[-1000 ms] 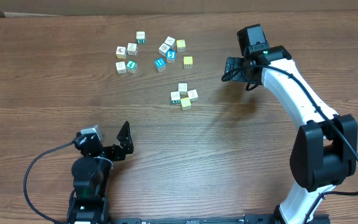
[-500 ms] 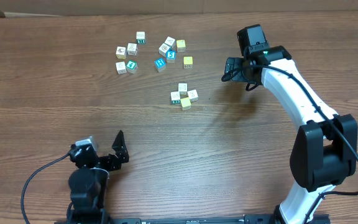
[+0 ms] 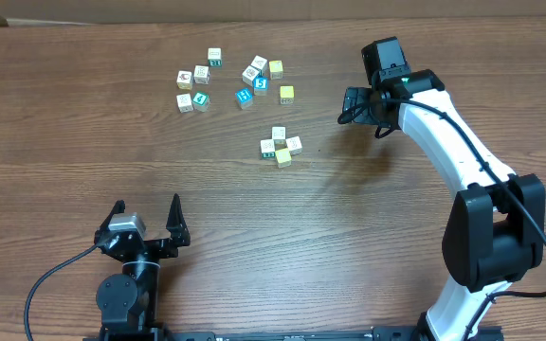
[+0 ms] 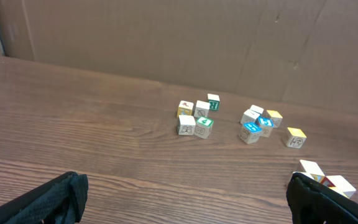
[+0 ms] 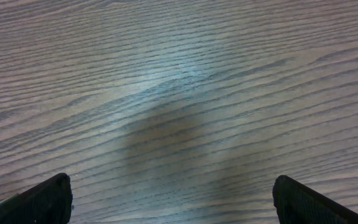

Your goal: Form a circle

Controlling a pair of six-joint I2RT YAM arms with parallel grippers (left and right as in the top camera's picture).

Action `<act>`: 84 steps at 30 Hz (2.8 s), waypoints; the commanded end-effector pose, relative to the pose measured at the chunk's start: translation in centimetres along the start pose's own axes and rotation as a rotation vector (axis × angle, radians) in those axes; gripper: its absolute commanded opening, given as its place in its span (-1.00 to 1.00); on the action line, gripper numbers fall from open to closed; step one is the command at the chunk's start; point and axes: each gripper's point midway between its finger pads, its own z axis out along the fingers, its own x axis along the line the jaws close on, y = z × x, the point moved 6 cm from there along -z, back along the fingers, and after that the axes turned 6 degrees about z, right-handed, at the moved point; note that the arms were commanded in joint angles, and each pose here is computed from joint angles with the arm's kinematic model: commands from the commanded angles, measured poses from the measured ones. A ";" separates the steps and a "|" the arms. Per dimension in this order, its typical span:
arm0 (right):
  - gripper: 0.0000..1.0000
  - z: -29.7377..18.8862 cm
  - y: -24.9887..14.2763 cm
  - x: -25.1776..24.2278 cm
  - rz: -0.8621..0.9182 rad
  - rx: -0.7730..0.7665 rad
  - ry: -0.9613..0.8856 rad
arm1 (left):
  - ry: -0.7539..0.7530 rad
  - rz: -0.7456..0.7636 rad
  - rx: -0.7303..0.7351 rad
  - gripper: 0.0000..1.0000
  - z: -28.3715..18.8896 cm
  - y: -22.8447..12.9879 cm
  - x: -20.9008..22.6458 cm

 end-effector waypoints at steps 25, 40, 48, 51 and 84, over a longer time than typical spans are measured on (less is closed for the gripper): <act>1.00 -0.8 0.6 0.1 0.003 -0.026 0.013 | -0.002 0.033 -0.007 0.99 0.0 0.0 0.0; 1.00 -0.6 0.6 0.1 0.002 -0.020 0.011 | -0.002 0.033 -0.007 0.99 0.0 0.0 0.0; 1.00 -0.5 0.7 0.2 0.004 -0.027 0.014 | -0.002 0.033 -0.007 0.99 0.0 0.0 0.0; 1.00 -0.5 0.9 0.3 0.006 -0.039 0.020 | -0.002 0.033 -0.007 1.00 0.0 0.0 0.0; 1.00 8.0 -8.0 -9.1 0.189 0.008 0.152 | -0.002 0.033 -0.007 1.00 0.0 0.0 0.0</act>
